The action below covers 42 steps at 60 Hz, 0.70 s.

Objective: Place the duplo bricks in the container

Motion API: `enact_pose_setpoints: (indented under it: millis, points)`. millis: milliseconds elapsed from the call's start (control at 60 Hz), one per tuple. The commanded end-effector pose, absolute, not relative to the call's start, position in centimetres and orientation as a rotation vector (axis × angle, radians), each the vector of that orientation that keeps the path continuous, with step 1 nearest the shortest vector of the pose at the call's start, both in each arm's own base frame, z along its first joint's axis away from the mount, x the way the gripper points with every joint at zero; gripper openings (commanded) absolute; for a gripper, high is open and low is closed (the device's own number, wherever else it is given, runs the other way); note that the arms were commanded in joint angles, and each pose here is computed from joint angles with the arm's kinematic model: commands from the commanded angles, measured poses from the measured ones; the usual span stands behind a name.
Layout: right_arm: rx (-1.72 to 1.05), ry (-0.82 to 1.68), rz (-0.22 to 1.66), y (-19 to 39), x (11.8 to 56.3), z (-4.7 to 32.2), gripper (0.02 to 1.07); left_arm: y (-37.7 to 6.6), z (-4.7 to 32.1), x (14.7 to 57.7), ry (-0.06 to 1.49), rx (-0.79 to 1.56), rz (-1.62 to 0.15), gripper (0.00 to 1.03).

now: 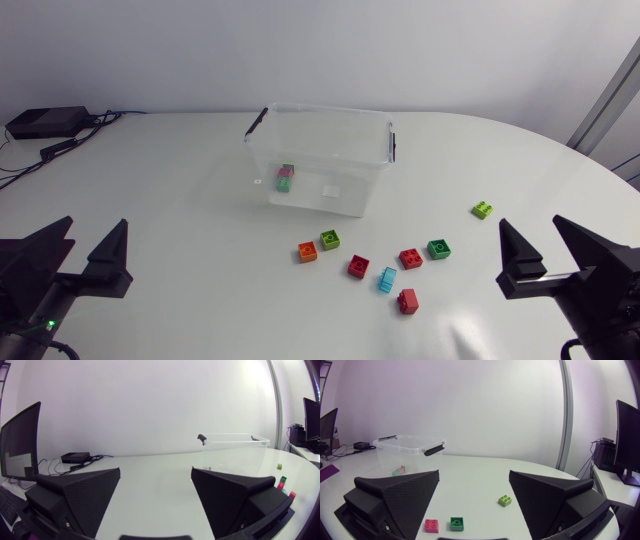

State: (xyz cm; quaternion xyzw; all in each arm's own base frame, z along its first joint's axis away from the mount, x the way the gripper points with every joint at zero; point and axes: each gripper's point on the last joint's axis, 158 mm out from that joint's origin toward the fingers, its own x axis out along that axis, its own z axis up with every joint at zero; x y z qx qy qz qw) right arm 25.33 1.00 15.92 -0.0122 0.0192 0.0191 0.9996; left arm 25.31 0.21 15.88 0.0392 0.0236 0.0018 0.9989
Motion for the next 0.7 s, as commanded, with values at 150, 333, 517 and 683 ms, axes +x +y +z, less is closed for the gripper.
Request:
enact_pose_setpoints:
  millis: [150,333,517,683]
  points:
    - [-0.031,0.07,0.048,1.2,25.4,14.6,1.03,0.0,15.2,25.3,0.055,0.071,-0.005,0.99]
    - [-0.032,0.07,0.045,1.1,25.4,14.6,1.03,0.0,15.3,25.3,0.049,0.072,-0.006,0.99]
    - [-0.031,0.056,0.04,1.1,25.4,14.9,1.02,0.0,16.2,25.2,0.039,0.067,-0.005,0.99]
    - [-0.032,0.033,0.032,0.9,25.3,16.2,1.02,0.0,17.6,24.9,0.03,0.069,-0.003,0.99]
